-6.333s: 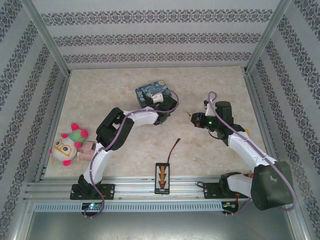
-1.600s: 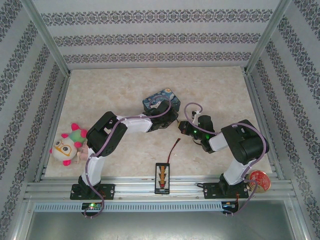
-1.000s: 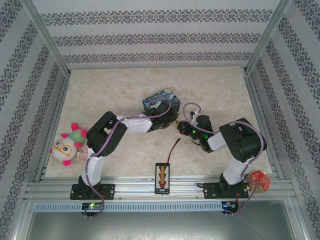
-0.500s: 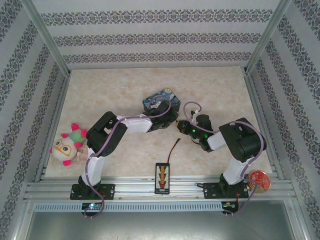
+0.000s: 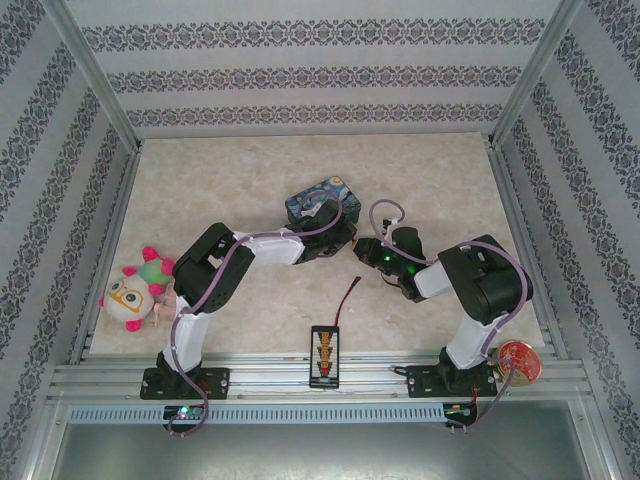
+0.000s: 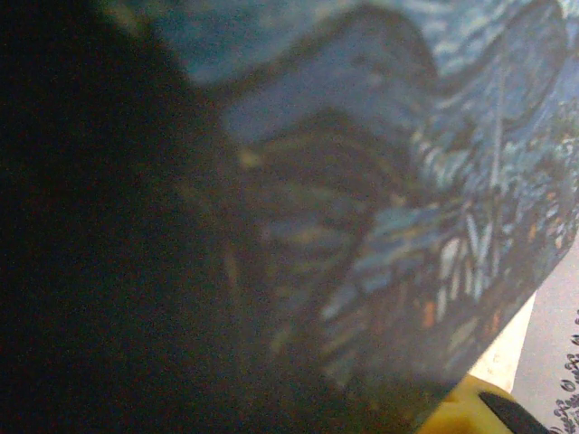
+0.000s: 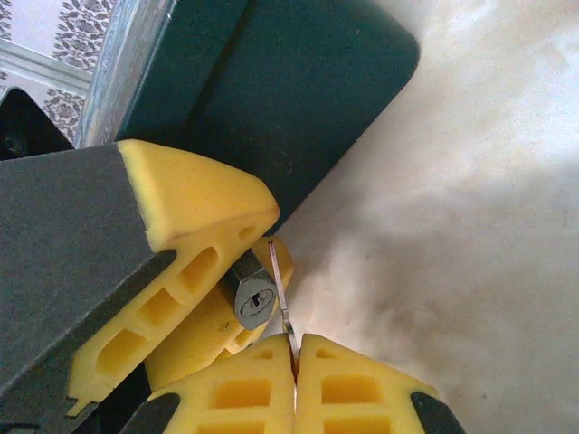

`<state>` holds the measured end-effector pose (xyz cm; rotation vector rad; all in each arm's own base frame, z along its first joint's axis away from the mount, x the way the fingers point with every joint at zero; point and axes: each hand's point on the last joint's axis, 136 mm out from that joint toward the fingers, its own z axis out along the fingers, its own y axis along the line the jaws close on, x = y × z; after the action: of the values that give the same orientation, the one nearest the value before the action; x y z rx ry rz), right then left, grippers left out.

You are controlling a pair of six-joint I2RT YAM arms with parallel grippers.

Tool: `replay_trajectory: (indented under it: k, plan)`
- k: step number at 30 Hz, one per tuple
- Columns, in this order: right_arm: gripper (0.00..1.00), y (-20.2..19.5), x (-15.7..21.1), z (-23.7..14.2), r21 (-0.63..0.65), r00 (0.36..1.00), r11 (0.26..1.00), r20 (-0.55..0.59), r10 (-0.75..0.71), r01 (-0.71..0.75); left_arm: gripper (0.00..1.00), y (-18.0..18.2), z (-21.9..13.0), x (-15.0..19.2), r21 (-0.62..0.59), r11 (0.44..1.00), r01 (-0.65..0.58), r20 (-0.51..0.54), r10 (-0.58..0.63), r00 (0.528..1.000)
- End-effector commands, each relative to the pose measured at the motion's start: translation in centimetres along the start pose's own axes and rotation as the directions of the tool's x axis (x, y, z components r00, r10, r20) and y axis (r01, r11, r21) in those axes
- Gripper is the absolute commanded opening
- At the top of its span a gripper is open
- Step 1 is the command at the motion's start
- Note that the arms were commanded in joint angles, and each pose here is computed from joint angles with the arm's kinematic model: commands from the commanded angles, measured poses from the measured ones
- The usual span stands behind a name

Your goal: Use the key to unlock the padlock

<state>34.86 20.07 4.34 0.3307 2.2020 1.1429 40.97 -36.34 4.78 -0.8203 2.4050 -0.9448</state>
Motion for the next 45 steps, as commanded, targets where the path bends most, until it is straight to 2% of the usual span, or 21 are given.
replay_trajectory:
  k: [1, 17, 33, 45]
  plan:
    - [0.00, 3.7, -1.0, 0.2, -0.119, 0.999, 0.992, 0.007, -0.034, 0.034, 0.00, 0.2, 0.0, 2.8, -0.009, 0.999, 0.031, -0.093, -0.031, 0.995]
    - [0.00, 6.0, -2.0, 0.4, -0.253, 0.992, 0.962, -0.042, -0.118, 0.104, 0.00, 0.1, -0.1, 3.0, -0.001, 1.000, 0.027, -0.102, -0.027, 0.994]
    - [0.00, 6.5, -3.9, -0.4, -0.376, 0.994, 0.924, -0.050, -0.098, 0.073, 0.00, -0.4, -0.3, 3.1, 0.010, 1.000, 0.027, -0.103, -0.025, 0.994]
    - [0.00, 4.9, -2.9, -1.0, -0.368, 0.993, 0.929, -0.091, -0.075, 0.037, 0.00, -0.5, -0.3, 2.9, 0.021, 0.999, 0.040, -0.096, -0.037, 0.995]
